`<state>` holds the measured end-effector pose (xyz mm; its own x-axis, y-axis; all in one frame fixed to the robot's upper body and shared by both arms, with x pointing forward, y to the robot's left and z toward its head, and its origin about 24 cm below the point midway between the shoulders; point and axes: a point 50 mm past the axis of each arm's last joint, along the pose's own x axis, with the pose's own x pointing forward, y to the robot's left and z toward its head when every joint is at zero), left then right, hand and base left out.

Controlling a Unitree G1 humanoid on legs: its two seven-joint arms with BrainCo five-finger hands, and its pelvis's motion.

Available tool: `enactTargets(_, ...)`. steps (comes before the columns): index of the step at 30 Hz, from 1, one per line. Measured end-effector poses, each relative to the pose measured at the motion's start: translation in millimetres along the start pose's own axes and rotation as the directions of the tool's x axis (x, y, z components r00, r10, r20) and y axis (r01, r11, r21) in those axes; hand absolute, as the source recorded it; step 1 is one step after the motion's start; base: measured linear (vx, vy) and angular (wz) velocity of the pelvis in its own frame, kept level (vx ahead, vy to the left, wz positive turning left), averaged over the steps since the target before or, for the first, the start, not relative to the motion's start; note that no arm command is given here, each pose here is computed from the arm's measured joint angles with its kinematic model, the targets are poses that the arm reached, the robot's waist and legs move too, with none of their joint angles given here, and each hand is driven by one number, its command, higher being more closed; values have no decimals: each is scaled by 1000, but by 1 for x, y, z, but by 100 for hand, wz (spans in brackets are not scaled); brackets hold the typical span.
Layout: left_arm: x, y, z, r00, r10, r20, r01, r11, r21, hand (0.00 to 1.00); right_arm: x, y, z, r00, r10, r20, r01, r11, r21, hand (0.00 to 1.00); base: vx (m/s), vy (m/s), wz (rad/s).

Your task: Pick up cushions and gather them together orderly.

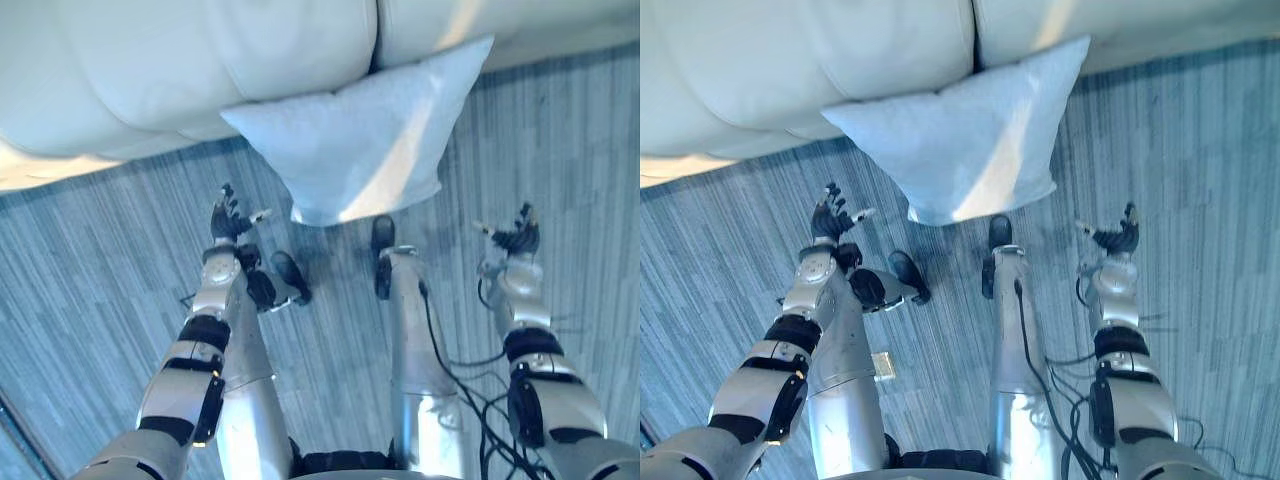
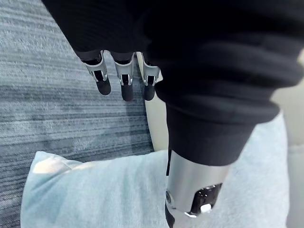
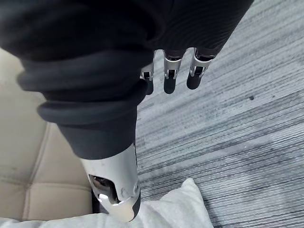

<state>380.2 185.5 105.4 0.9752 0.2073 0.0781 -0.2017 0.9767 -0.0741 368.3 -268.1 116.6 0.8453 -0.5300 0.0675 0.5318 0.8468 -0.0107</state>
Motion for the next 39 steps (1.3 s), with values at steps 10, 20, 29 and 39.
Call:
enactTargets(10, 14, -67, 69, 980, -60, 188, 65, 998, -20, 100, -14, 102, 142, 904, 98, 417, -119, 993, 26, 100, -64, -35, 2)
enactTargets(20, 5, -75, 92, 957, 48, 288, -34, 998, -52, 100, -35, 116, 165, 827, 73, 558, -66, 997, -33, 100, -18, 0, 15)
enactTargets(29, -18, -69, 80, 941, 30, 337, -17, 999, -40, 100, -61, 108, 131, 799, 146, 584, -145, 988, -49, 100, -30, -2, 4)
enactTargets(39, -75, -50, 21, 956, -22, 293, 32, 999, -30, 100, -114, 70, 42, 855, 238, 461, -257, 966, -22, 100, 53, -34, 0)
